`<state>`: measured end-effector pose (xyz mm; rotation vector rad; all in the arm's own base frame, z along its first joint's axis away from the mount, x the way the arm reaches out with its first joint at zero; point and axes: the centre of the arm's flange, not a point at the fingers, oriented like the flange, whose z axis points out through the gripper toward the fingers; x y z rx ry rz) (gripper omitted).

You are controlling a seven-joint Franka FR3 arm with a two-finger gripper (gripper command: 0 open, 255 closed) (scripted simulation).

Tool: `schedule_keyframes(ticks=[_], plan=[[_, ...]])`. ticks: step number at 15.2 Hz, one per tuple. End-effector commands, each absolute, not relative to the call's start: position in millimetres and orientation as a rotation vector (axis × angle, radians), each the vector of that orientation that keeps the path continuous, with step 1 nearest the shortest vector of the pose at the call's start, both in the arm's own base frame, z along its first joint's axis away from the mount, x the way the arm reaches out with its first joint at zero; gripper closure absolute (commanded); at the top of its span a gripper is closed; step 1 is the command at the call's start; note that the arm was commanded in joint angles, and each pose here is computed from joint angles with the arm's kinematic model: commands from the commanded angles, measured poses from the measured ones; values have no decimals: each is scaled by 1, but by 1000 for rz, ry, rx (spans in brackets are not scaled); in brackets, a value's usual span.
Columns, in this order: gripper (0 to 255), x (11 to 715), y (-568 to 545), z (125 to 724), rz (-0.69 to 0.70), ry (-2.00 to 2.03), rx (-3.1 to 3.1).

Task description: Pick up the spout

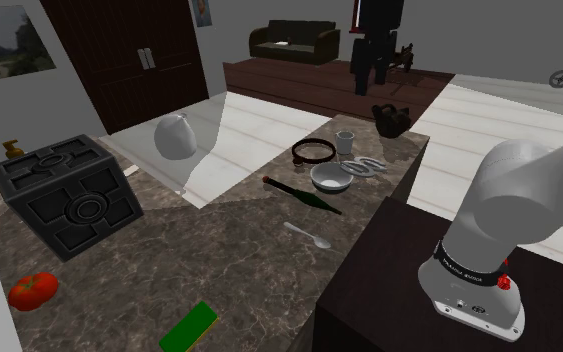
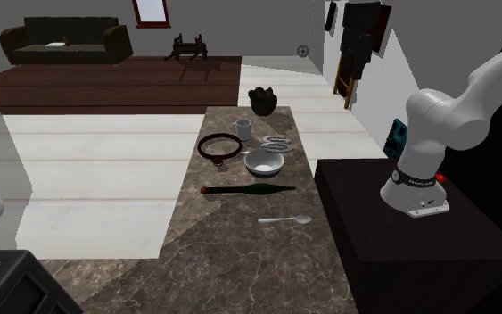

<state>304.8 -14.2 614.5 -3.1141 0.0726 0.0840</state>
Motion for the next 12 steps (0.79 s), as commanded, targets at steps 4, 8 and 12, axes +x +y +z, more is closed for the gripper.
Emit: schedule_keyframes(ticks=[4, 8, 12], plan=[[0, 322, -24, 580, 79, 66, -3113], [0, 346, -36, 535, 72, 56, -3112], [0, 370, -48, 490, 65, 47, -3110]])
